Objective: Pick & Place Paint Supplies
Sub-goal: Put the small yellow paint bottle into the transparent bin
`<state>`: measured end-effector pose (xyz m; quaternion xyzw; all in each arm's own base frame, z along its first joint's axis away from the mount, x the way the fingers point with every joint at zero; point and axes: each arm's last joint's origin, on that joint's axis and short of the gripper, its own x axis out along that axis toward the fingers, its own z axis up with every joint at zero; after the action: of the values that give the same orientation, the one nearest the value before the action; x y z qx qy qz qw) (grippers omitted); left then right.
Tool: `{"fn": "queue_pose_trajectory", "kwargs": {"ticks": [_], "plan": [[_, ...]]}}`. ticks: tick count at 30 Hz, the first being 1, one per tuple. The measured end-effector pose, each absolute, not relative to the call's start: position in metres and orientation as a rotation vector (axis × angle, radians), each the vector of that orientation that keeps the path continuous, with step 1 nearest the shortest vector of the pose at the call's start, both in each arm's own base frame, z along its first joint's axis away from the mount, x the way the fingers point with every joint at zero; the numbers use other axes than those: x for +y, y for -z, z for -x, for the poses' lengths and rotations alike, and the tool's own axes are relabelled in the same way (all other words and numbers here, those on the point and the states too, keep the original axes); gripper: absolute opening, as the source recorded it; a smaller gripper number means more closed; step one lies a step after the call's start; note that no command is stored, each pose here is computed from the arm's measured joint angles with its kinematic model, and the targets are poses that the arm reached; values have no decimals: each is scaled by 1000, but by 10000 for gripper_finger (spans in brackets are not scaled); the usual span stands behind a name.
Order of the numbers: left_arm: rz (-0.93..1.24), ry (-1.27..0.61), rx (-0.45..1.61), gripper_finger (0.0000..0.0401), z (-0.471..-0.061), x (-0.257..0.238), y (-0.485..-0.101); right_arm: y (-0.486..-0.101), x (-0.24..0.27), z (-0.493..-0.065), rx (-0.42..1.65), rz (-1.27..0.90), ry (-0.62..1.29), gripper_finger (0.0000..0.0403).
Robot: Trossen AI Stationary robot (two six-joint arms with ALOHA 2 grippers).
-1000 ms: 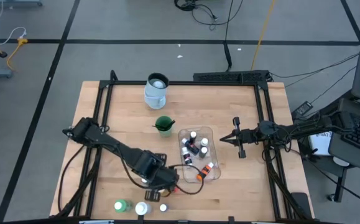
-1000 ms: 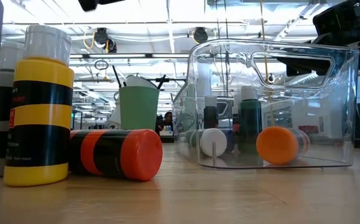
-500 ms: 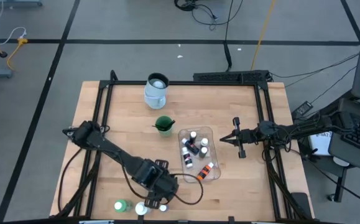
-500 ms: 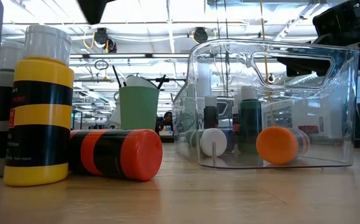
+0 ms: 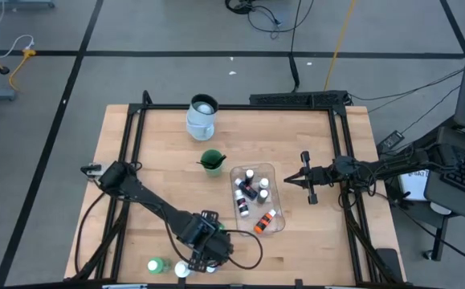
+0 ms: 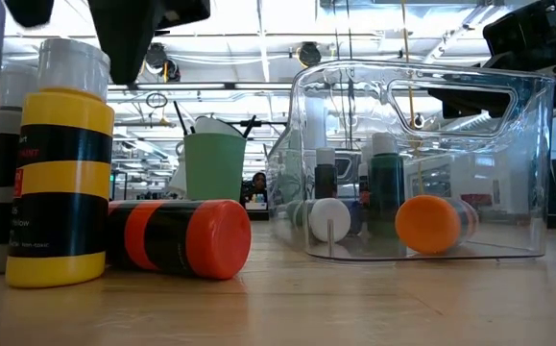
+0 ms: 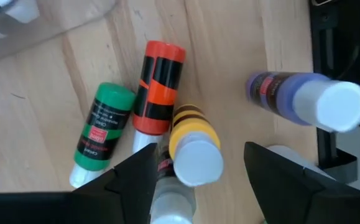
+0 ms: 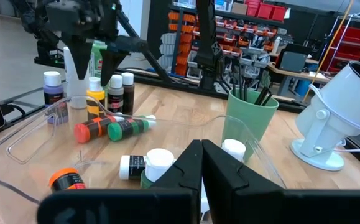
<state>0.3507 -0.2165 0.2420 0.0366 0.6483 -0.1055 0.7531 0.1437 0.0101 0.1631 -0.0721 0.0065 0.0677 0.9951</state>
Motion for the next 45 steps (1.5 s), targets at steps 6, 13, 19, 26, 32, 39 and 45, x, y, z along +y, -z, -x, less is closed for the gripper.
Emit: {"fn": "queue_pose_trajectory", "kwargs": {"ticks": [6,13,19,26,32,39,45], "plan": [[-74,222,1425,237,-351,-217,-239,-163,10,-144,13,145,-136,4],[-63,233,1432,228,-351,-217,-239,-163,10,-144,13,145,-135,4],[-60,230,1440,198,-352,-217,-236,-163,10,-144,13,145,-135,4],[-69,238,1438,137,-352,-217,-236,-163,10,-144,13,145,-135,4],[-109,274,1475,87,-353,-207,-241,-163,10,-144,12,145,-136,4],[-86,280,1358,87,-361,-181,-290,-163,10,-144,13,145,-136,4],[-125,274,1208,87,-369,-162,-340,-163,10,-144,13,139,-136,4]]}}
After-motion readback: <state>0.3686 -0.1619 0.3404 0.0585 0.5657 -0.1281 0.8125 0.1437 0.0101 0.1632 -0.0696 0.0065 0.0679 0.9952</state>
